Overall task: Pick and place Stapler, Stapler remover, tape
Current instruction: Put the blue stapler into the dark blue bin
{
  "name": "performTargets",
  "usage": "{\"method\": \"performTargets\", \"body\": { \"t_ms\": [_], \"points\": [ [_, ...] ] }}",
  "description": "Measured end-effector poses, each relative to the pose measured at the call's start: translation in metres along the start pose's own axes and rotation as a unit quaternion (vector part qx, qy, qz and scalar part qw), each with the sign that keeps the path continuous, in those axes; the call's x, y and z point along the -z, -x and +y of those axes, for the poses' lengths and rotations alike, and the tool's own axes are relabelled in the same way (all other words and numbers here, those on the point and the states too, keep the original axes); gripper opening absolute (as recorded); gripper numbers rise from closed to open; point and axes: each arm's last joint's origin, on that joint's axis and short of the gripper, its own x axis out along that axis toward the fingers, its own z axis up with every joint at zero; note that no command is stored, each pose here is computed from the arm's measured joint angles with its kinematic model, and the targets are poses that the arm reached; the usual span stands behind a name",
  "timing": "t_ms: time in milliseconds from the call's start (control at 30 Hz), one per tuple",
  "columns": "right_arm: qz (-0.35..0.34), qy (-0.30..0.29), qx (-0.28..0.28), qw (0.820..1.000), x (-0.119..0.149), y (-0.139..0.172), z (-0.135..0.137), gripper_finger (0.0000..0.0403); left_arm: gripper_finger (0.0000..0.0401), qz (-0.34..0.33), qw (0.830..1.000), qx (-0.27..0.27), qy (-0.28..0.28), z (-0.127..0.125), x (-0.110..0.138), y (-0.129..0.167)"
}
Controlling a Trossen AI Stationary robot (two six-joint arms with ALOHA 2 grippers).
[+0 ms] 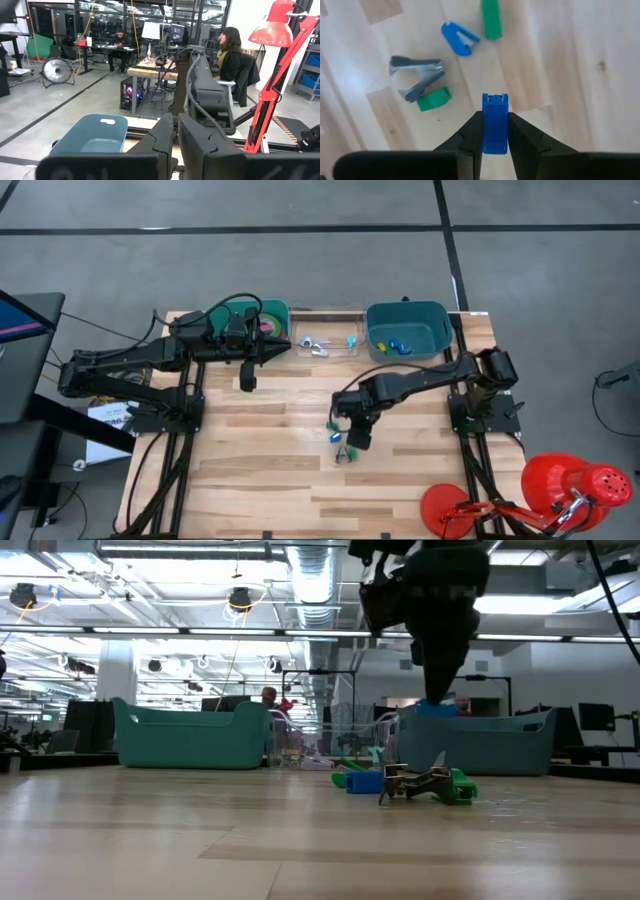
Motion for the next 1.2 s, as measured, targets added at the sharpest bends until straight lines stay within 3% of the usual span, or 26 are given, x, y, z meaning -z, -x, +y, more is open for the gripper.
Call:
{"method": "performTargets", "body": {
  "t_ms": [1200],
  "points": [
    [-0.030,-0.041,0.011,0.999,-0.019,0.020,-0.076,0.0068,0.0021,0.000,1.000,0.000,0.000,0.000,0.000,0.000]
  ]
}}
